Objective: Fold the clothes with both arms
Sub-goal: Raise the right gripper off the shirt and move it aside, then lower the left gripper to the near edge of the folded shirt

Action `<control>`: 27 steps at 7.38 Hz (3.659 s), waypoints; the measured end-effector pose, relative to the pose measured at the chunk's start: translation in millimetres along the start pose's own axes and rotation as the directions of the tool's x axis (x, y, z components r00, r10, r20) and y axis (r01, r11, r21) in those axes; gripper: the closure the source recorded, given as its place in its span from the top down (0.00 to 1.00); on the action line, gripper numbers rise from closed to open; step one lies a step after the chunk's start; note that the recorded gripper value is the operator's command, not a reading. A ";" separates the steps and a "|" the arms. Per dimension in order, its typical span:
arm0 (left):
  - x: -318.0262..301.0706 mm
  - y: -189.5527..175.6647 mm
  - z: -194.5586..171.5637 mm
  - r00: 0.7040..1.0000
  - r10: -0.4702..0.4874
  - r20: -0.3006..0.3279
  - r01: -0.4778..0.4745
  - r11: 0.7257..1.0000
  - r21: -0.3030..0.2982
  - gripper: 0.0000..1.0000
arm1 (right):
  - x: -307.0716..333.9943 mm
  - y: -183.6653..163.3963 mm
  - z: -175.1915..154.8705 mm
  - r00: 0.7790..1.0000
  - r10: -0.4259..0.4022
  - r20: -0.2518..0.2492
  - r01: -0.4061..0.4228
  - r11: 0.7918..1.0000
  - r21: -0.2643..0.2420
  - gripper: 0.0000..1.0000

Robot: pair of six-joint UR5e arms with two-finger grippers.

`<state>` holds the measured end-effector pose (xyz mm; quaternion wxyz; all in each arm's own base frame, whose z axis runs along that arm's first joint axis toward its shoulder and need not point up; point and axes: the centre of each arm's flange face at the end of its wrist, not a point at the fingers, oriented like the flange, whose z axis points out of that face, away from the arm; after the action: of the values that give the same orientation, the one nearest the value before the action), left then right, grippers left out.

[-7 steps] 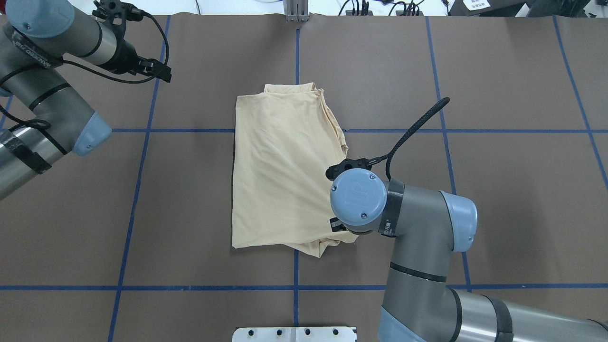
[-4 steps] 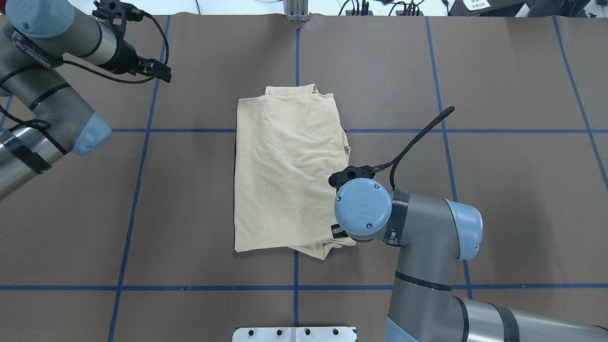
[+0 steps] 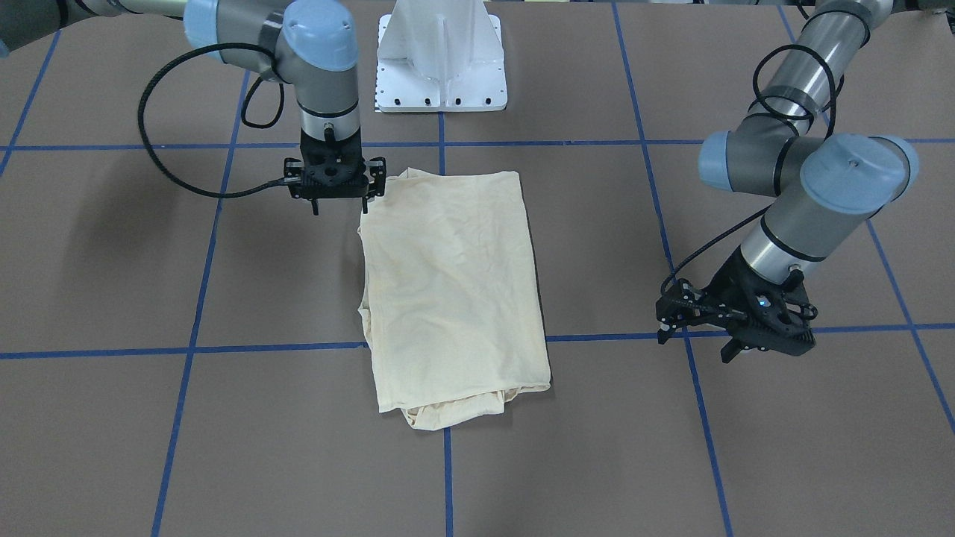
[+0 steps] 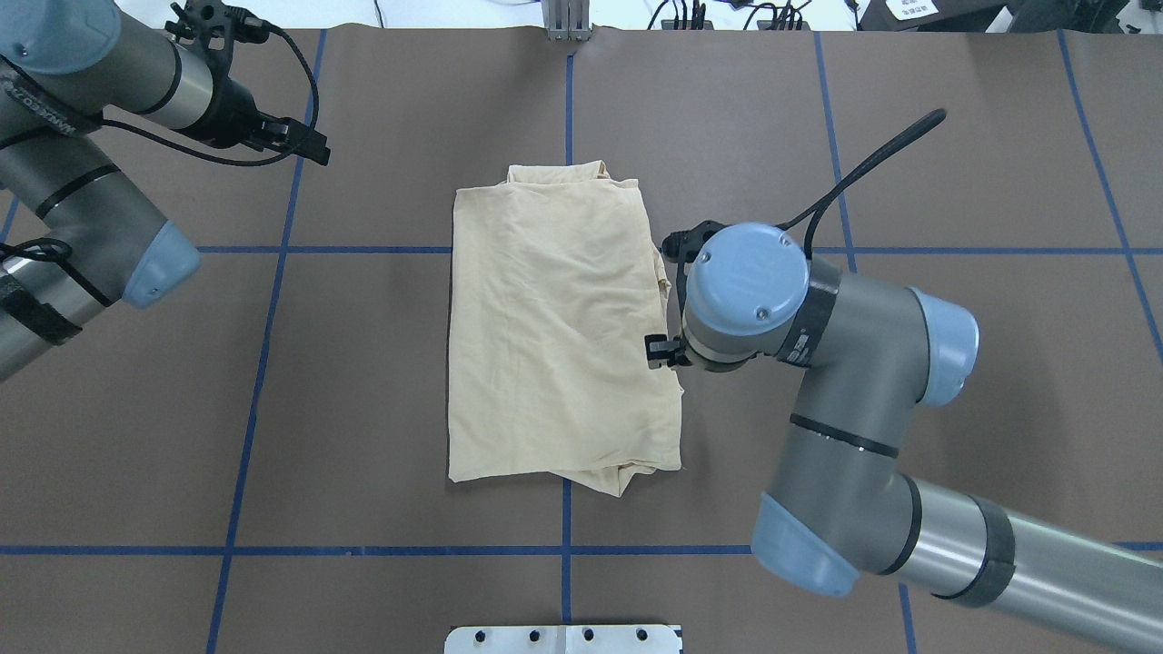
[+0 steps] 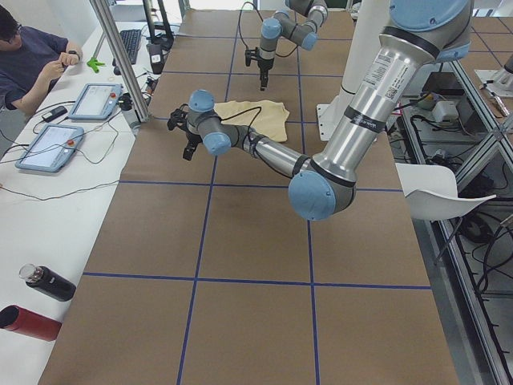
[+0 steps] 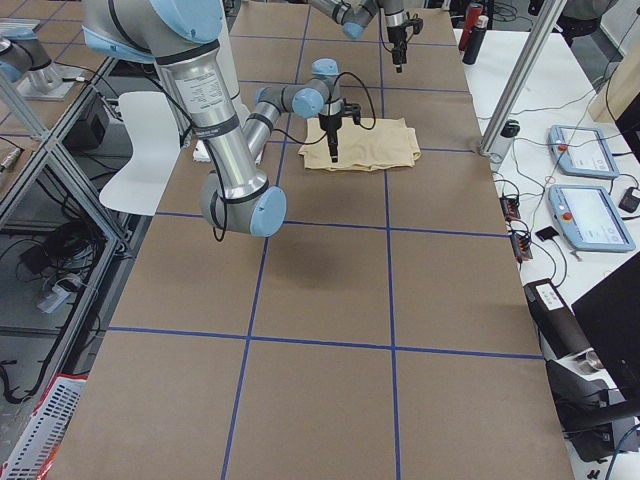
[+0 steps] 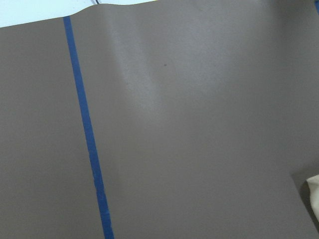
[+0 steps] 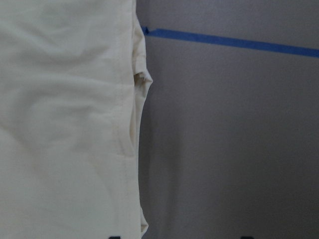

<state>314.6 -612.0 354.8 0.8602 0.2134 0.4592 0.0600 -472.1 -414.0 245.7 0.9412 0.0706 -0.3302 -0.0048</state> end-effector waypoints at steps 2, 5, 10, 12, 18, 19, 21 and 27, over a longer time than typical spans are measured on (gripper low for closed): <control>49.7 24.7 -34.3 0.998 -0.058 -0.030 0.057 0.997 -0.047 1.00 | 45.8 -37.4 -15.7 0.999 0.016 0.049 -0.017 1.000 0.019 1.00; 165.2 96.9 -63.0 0.977 -0.208 -0.043 0.199 0.966 -0.168 1.00 | 139.4 -34.9 -7.3 0.988 0.009 0.157 -0.011 1.000 0.008 1.00; 270.4 229.5 -8.3 0.922 -0.386 0.034 0.383 0.894 -0.232 1.00 | 189.1 -18.9 -12.0 0.988 -0.010 0.155 0.008 1.000 0.015 1.00; 268.9 243.2 22.2 0.910 -0.412 0.047 0.410 0.880 -0.239 1.00 | 188.5 -19.0 -12.4 0.988 -0.007 0.155 0.004 1.000 0.016 1.00; 280.2 272.3 59.1 0.913 -0.402 0.065 0.405 0.885 -0.229 0.65 | 186.4 -19.6 -12.7 0.988 -0.004 0.156 0.001 1.000 0.018 1.00; 279.8 273.0 61.6 0.914 -0.401 0.064 0.405 0.885 -0.230 0.65 | 186.1 -19.7 -13.1 0.988 -0.004 0.157 0.001 1.000 0.019 1.00; 278.4 274.5 66.1 0.914 -0.400 0.068 0.404 0.885 -0.231 0.64 | 185.6 -19.7 -13.8 0.987 -0.005 0.158 0.001 1.000 0.020 1.00; 281.0 273.0 63.3 0.913 -0.406 0.045 0.404 0.884 -0.235 0.00 | 184.5 -18.9 -14.7 0.987 -0.004 0.159 0.000 1.000 0.021 1.00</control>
<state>552.1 -301.5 286.2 0.8718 0.0076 0.4855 -0.0655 -318.0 -441.1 346.3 0.9110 0.0803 -0.4043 -0.0078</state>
